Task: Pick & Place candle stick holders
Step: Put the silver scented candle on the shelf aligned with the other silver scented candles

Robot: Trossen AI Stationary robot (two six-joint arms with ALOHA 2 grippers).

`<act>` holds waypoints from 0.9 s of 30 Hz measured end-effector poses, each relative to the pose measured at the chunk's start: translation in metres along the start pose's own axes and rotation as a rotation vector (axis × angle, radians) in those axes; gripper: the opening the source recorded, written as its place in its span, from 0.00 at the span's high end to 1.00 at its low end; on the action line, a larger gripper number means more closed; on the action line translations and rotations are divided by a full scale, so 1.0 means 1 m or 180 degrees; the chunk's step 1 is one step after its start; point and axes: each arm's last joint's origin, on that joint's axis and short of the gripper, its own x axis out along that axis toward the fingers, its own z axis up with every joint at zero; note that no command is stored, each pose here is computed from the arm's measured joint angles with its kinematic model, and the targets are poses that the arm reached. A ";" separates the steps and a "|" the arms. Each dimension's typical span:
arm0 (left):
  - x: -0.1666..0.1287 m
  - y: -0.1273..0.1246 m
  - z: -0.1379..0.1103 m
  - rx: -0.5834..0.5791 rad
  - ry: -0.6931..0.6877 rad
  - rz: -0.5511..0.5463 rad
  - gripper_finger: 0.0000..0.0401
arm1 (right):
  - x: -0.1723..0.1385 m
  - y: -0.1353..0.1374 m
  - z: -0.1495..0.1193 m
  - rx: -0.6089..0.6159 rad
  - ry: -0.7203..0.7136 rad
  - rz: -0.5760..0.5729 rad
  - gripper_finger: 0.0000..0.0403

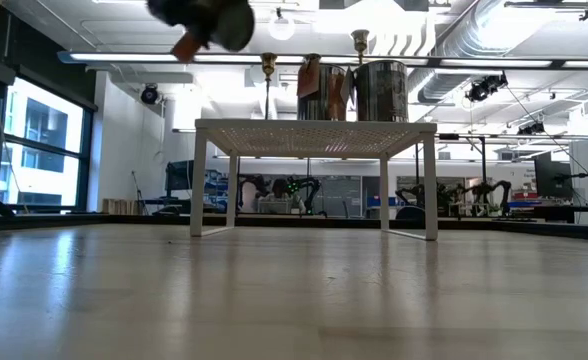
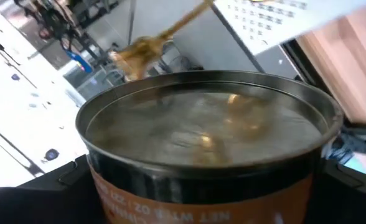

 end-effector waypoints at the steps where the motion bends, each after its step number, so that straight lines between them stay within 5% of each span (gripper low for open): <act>1: -0.001 -0.006 -0.001 0.0055 0.0004 0.0014 0.12 | 0.000 0.000 0.000 -0.0007 0.0005 -0.0002 0.10; 18: 0.017 -0.067 0.023 0.1371 0.0423 0.0127 0.12 | 0.008 -0.004 -0.001 0.0109 0.0069 0.0055 0.10; 27: 0.020 -0.076 0.043 0.1644 0.0490 0.0276 0.12 | 0.009 -0.005 -0.001 0.0115 0.0076 0.0071 0.10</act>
